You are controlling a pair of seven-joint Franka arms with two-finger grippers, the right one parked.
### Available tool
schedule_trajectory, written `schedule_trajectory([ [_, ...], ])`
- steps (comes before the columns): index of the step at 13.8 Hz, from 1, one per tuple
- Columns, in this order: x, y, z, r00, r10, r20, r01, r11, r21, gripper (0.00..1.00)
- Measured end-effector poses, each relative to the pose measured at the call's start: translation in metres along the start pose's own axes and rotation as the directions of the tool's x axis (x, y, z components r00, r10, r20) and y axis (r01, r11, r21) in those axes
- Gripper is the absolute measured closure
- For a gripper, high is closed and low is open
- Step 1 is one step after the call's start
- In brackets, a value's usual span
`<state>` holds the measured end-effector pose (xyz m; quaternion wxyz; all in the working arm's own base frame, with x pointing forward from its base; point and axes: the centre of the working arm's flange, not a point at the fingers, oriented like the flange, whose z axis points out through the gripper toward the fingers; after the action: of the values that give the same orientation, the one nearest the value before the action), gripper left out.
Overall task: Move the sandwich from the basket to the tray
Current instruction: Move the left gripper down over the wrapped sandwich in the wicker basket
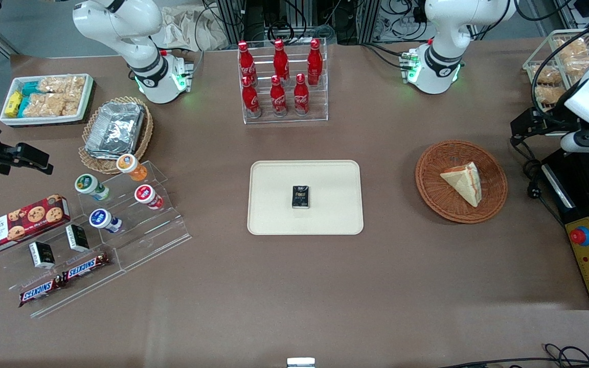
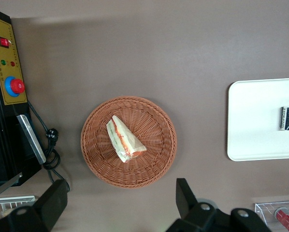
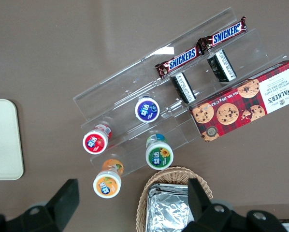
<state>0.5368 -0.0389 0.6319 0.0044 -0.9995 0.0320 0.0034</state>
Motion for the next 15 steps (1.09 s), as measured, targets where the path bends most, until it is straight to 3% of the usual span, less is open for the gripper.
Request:
schedule_trajectory([
  [4,0.003,-0.002,0.005,1.000,-0.014,0.011,0.014,1.000,0.001,0.00],
  [6,0.004,-0.005,0.011,0.992,-0.120,0.026,0.120,0.993,0.004,0.00],
  [10,0.000,-0.010,0.046,0.950,-0.296,0.095,0.295,0.955,0.030,0.00],
  [11,-0.001,-0.013,0.060,0.937,-0.337,0.092,0.335,0.942,0.033,0.00],
  [15,-0.028,-0.021,0.133,0.894,-0.448,0.019,0.448,0.894,0.005,0.00],
])
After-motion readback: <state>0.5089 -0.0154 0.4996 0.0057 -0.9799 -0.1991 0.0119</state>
